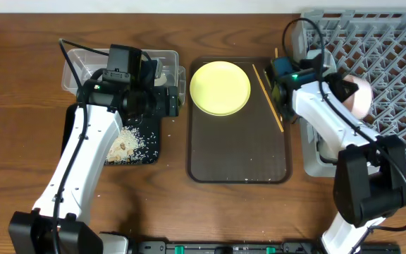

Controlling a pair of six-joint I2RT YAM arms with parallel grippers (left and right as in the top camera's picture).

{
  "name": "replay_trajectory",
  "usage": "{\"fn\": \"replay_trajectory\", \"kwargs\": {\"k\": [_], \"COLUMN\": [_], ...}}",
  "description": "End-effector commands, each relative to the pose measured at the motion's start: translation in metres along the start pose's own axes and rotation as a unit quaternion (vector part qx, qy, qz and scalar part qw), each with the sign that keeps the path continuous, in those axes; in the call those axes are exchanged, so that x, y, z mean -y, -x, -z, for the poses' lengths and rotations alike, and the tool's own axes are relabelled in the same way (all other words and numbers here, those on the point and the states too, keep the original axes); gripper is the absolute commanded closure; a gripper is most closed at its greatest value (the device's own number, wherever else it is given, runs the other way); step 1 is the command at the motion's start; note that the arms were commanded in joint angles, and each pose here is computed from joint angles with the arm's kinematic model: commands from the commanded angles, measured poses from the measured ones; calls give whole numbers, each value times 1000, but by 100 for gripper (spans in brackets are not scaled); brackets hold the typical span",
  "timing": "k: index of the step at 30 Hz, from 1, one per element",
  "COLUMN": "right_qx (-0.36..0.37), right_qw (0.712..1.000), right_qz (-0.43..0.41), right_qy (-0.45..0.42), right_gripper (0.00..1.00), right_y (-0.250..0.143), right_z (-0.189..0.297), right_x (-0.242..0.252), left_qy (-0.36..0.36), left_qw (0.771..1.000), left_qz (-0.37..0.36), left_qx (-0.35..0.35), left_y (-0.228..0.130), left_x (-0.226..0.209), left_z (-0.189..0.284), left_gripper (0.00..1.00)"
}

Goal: Sort waste into correct bins and load items into the dishwasher rack
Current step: 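Move right gripper to yellow plate and grasp its edge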

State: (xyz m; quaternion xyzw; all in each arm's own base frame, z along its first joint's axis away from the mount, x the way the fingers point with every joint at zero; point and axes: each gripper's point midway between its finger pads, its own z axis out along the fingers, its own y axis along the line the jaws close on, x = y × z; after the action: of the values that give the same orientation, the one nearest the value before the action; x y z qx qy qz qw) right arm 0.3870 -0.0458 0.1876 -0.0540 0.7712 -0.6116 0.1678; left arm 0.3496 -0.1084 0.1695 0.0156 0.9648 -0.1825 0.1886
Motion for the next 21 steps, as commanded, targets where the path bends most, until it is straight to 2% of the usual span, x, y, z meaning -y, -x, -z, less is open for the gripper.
{"fn": "replay_trajectory", "kwargs": {"k": [1, 4, 6, 13, 15, 19, 21], "right_qx": [17, 38, 47, 63, 67, 89, 114], "right_qw": [998, 997, 996, 995, 995, 984, 966], "right_qz": [37, 53, 58, 51, 47, 34, 11], "right_qy": [50, 52, 54, 56, 63, 152, 231], "right_gripper": [99, 98, 94, 51, 43, 31, 29], "right_y": [6, 13, 16, 25, 30, 54, 74], "right_z": [15, 28, 35, 42, 44, 57, 72], "right_x": [-21, -25, -27, -27, -26, -26, -26], "left_qy": [3, 3, 3, 3, 3, 3, 3], "left_qw": [1000, 1000, 1000, 1000, 1000, 1000, 1000], "left_qz": [-3, -3, -3, -3, -3, -3, -3], "left_qx": [2, 2, 2, 2, 2, 2, 2], "left_y": [3, 3, 3, 3, 3, 3, 3], "left_x": [0, 0, 0, 0, 0, 0, 0], "left_z": [0, 0, 0, 0, 0, 0, 0], "left_gripper": [11, 10, 11, 11, 10, 10, 11]}}
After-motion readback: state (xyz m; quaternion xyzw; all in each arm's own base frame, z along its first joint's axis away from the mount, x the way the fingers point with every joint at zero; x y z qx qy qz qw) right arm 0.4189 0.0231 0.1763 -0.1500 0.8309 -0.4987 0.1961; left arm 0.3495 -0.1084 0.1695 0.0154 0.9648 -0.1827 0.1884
